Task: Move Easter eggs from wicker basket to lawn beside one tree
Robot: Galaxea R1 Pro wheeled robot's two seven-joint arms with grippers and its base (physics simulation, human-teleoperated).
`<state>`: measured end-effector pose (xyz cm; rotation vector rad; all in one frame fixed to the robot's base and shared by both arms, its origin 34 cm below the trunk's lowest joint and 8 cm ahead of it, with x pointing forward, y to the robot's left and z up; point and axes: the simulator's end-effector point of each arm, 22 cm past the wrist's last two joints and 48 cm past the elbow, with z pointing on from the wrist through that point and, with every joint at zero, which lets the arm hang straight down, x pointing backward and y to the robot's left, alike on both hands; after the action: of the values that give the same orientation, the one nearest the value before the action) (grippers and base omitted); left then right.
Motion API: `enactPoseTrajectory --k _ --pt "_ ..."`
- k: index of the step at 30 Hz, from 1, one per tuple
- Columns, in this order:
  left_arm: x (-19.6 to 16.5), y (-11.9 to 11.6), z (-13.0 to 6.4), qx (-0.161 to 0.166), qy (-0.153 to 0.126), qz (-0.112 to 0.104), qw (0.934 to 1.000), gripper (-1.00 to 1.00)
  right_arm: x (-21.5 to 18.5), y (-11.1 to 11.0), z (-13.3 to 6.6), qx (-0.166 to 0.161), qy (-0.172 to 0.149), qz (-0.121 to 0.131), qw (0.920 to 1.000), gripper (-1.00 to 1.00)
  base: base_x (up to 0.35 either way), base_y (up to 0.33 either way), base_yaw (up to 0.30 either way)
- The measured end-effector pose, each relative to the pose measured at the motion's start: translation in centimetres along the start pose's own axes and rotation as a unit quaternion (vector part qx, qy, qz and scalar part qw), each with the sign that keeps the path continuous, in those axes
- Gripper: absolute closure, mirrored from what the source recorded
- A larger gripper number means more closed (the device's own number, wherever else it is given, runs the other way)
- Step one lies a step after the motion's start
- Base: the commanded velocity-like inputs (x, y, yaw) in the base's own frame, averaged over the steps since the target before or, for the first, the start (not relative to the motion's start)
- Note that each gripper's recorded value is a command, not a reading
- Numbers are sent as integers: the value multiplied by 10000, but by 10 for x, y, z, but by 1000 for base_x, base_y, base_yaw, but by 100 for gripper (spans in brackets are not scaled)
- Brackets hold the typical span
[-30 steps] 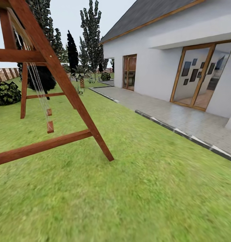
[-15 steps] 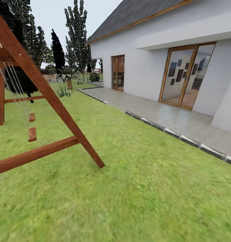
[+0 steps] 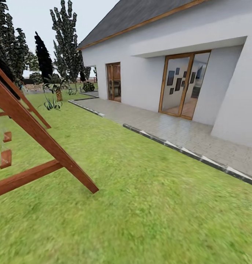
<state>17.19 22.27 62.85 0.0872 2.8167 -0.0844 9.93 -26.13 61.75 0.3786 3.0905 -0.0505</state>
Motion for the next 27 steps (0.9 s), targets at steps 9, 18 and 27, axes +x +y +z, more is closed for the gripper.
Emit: enactPoseTrajectory --k 9,18,27 --pt "-3 1 0 -8 -44 4 10000 -100 -4 1 0 -11 -46 4 10000 -100 260 -165 -160" --pt "-4 1 1 -13 -57 5 10000 -100 -4 1 0 -12 -52 8 10000 -100 323 -20 -21" --pt "-6 1 1 -12 -82 7 10000 -100 -6 2 0 -21 -78 -7 10000 -100 334 -2 -78"
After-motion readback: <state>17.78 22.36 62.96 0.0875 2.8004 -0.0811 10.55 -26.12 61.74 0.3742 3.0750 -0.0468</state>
